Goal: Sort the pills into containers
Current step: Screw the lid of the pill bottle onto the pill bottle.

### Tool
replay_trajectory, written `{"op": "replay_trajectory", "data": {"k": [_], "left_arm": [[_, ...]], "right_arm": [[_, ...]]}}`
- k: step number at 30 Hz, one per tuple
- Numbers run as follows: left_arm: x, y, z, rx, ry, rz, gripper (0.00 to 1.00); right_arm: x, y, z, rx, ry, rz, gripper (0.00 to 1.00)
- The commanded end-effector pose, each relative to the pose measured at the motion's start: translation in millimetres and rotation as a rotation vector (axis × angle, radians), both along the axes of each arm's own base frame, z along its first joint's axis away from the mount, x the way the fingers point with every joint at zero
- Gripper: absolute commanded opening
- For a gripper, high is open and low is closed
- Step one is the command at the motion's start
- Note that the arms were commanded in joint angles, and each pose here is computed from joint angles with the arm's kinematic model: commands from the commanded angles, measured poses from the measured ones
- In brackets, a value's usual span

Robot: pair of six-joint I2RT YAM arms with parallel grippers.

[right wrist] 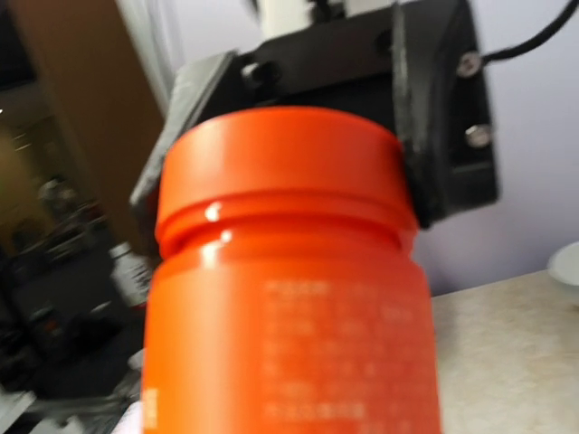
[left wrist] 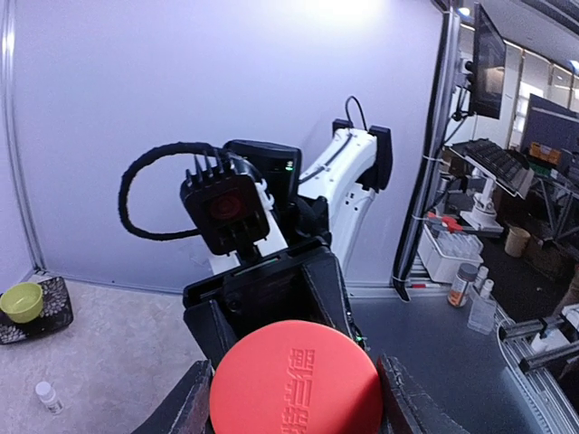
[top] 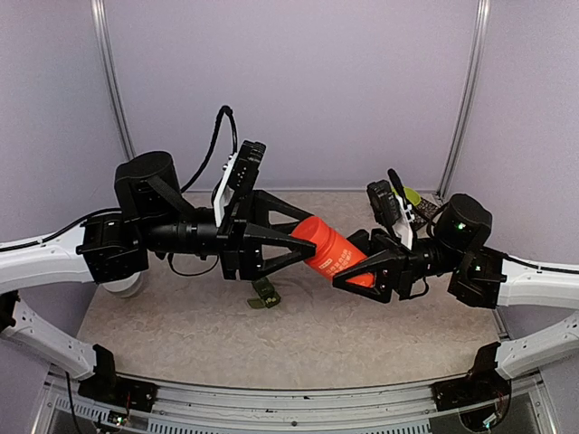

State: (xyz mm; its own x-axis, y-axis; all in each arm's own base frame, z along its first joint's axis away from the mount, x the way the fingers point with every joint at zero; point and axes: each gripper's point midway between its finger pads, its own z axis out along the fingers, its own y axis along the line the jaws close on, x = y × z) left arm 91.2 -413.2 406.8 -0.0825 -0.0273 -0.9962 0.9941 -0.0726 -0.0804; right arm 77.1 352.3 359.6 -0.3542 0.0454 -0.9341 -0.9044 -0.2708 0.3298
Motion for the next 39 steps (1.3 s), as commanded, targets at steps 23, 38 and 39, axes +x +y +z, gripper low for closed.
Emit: {"op": "replay_trajectory", "data": {"k": [23, 38, 39], "left_arm": [[-10, -14, -46, 0.055, 0.023, -0.024, 0.39], [-6, 2, -57, 0.098, -0.107, -0.045, 0.51], [-5, 4, -56, 0.087, -0.097, -0.052, 0.53]], "right_arm": [[19, 0, 42, 0.109, -0.05, -0.14, 0.0], [4, 5, 37, 0.102, 0.015, 0.0, 0.0], [3, 4, 37, 0.105, 0.017, 0.004, 0.0]]}}
